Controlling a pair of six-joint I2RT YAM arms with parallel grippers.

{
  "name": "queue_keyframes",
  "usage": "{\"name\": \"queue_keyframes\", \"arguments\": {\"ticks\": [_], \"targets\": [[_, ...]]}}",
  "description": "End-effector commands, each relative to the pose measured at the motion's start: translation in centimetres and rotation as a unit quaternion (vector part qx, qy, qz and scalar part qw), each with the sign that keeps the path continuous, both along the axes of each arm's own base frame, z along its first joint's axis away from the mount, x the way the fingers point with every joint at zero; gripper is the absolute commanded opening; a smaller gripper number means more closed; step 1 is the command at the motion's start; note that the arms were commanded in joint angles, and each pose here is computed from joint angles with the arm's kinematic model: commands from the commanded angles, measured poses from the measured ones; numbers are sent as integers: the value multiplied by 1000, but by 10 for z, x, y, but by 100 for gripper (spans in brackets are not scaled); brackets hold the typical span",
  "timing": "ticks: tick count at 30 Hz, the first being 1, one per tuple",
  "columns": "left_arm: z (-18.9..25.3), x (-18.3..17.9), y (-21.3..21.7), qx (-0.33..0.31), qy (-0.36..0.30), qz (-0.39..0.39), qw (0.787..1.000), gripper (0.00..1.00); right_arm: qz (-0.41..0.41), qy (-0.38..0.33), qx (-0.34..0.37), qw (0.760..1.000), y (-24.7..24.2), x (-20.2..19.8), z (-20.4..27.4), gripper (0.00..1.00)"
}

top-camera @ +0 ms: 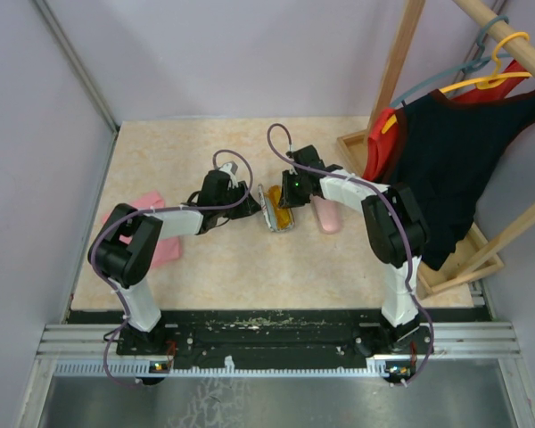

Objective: Organize the sunglasses
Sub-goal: Place the sunglasses in the sunglasses case.

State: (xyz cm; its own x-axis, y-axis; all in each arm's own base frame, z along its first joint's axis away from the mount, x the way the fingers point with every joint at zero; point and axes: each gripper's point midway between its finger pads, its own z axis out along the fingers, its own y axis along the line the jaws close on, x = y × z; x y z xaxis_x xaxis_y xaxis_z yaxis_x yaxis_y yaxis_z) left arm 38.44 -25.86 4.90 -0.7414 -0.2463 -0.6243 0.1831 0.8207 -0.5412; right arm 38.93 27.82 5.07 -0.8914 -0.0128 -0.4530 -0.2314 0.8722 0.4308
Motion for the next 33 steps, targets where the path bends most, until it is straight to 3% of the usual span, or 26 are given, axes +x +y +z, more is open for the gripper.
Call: {"name": "queue_keyframes", "arguments": {"ticks": [1,10,18,24,33], "targets": [[7,5,-5,-2,-12,-10,1000,48,-5,-43,10,999,0,16,24,20],[7,6,-5,-4,-12,-10,1000,48,-4,-42,16,999,0,16,22,5],[6,6,-6,-3,-11,-12,1000,47,-3,-51,21,998,2,19,18,2],[7,6,-6,-3,-12,-13,1000,47,7,-51,22,998,3,18,14,2],[8,5,-6,-4,-14,-13,1000,47,10,-69,15,997,-2,17,29,20]]}}
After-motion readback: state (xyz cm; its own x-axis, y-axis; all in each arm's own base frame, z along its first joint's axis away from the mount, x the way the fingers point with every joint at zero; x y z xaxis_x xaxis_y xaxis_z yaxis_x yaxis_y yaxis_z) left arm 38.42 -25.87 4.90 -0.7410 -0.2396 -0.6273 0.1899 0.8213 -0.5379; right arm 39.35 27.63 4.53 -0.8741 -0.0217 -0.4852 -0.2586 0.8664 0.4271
